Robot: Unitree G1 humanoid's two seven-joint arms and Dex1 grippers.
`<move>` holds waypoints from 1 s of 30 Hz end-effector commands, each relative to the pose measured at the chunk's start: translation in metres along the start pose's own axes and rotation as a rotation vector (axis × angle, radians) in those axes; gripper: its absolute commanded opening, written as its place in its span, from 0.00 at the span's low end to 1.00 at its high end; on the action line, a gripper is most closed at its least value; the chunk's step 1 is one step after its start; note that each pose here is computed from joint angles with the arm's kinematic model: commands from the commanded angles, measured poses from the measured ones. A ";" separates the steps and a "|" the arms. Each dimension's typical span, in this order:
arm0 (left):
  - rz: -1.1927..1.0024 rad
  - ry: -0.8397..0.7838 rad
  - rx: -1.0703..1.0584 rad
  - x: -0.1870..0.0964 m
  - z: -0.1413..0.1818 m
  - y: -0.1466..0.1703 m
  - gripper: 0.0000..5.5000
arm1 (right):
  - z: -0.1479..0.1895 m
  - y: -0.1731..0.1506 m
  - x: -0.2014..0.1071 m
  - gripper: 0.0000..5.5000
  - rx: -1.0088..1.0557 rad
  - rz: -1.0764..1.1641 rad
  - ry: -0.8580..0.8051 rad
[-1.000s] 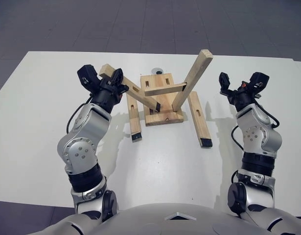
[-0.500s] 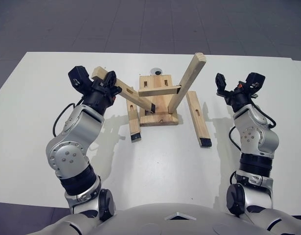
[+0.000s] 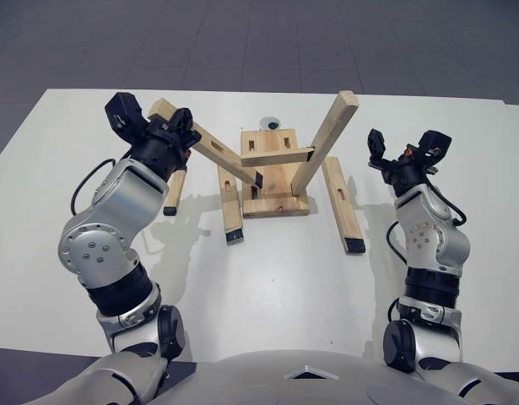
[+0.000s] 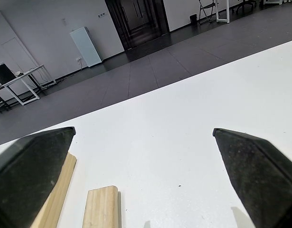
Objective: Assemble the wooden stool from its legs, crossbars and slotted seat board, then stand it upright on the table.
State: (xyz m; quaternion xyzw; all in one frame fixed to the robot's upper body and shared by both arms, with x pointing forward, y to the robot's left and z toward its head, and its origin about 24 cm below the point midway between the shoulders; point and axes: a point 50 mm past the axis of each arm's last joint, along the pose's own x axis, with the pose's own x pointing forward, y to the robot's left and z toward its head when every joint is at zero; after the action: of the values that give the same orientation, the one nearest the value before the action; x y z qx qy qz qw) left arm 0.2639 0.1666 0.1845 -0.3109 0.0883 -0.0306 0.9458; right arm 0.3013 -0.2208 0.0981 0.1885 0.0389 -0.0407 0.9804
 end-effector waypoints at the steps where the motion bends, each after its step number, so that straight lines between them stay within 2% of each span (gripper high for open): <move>1: 0.004 0.026 0.008 0.000 -0.002 0.000 0.19 | -0.002 -0.001 -0.001 0.98 0.016 -0.018 -0.005; 21: 0.041 0.088 0.073 0.002 -0.009 0.005 0.19 | -0.006 -0.007 -0.005 0.98 0.050 -0.072 -0.027; 30: 0.083 0.064 0.186 -0.001 -0.002 0.003 0.19 | -0.018 0.006 -0.008 0.98 -0.009 -0.065 0.011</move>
State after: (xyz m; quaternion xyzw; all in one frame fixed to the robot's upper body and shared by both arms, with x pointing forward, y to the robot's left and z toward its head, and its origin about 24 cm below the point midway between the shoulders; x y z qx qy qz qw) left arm 0.2634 0.1632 0.1845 -0.2462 0.1161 -0.0259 0.9619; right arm 0.2941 -0.2135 0.0891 0.1856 0.0388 -0.0718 0.9792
